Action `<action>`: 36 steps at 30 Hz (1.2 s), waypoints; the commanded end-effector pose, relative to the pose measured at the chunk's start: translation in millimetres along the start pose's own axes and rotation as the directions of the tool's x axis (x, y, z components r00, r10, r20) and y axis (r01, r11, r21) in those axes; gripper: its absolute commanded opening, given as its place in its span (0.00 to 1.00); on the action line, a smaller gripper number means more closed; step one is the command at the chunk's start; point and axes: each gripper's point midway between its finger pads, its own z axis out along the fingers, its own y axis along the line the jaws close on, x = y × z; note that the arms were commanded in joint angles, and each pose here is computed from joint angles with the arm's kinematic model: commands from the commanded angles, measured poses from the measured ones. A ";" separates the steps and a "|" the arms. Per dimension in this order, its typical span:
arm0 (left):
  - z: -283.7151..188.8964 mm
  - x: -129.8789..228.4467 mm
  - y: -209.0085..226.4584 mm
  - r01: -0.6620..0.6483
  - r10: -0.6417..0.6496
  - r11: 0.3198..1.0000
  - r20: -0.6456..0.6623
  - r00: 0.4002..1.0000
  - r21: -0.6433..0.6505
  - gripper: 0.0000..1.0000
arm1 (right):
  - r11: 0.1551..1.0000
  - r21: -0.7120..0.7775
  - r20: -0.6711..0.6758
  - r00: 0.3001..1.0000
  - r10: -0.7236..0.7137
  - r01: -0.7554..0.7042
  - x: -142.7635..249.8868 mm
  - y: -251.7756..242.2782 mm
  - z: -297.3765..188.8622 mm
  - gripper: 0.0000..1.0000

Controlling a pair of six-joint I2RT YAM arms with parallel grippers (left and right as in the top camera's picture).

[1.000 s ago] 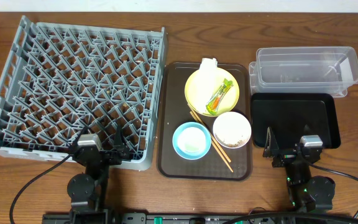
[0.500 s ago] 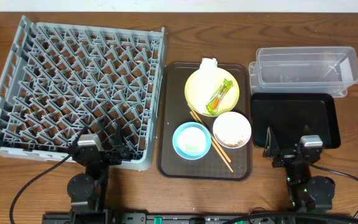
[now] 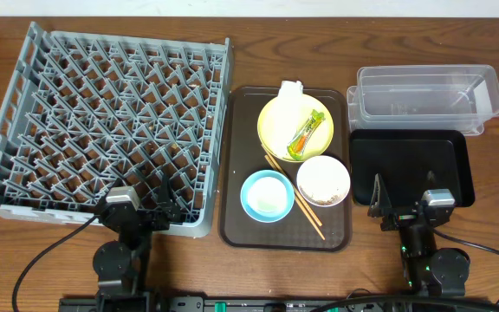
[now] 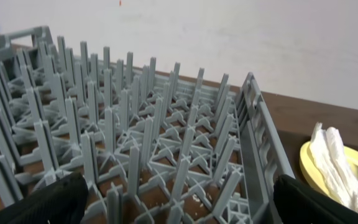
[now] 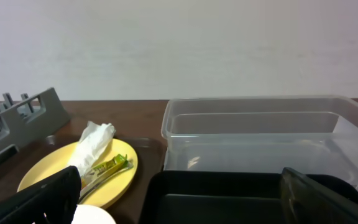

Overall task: Sort waste into correct bins and load items into the dishwasher
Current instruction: 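Reach the right gripper to the yellow plate and grasp the green wrapper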

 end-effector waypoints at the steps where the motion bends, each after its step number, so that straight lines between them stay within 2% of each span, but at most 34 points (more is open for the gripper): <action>1: -5.2 -4.6 -5.5 0.027 -0.026 1.000 -0.044 0.999 0.014 0.98 | 1.000 -0.008 0.016 1.000 0.026 -0.026 -7.1 2.4 -1.1 0.99; 6: -13.3 -22.6 -9.2 0.030 -0.030 1.000 -0.117 0.993 -0.003 0.98 | 1.000 -0.006 -0.007 1.000 0.028 -0.028 -19.6 3.7 -0.9 0.99; 11: -18.3 -40.2 -12.7 0.033 -0.040 0.999 -0.245 0.969 -0.032 0.98 | 0.999 0.005 -0.125 0.992 0.033 -0.033 -30.8 5.0 8.3 0.99; 16: -16.1 -49.0 -13.8 0.031 -0.056 0.997 -0.391 0.919 -0.069 0.98 | 0.999 0.019 -0.250 0.967 0.041 -0.038 -49.2 6.3 29.6 0.99; 20: -12.6 -48.6 -13.5 0.027 -0.070 0.995 -0.493 0.867 -0.095 0.98 | 0.999 0.025 -0.375 0.926 0.051 -0.045 -58.9 8.4 52.9 0.99; 27: -3.5 -37.6 -11.2 0.020 -0.088 0.993 -0.594 0.800 -0.120 0.98 | 1.000 0.014 -0.626 0.780 0.004 0.005 -55.2 7.9 89.1 0.99; 31: -3.6 -35.0 -10.6 0.019 -0.090 0.992 -0.604 0.792 -0.123 0.98 | 0.998 -0.042 -0.665 0.747 0.014 -0.056 -44.0 20.6 103.0 0.99; 34: -3.4 -35.6 -10.7 0.019 -0.089 0.992 -0.602 0.794 -0.123 0.98 | 0.979 -0.151 -0.638 0.770 0.008 -0.135 -49.8 43.4 112.9 0.99; 36: -3.4 -35.6 -10.7 0.019 -0.089 0.992 -0.602 0.794 -0.123 0.98 | 0.975 -0.166 -0.616 0.787 0.017 -0.151 -54.1 48.8 120.3 0.98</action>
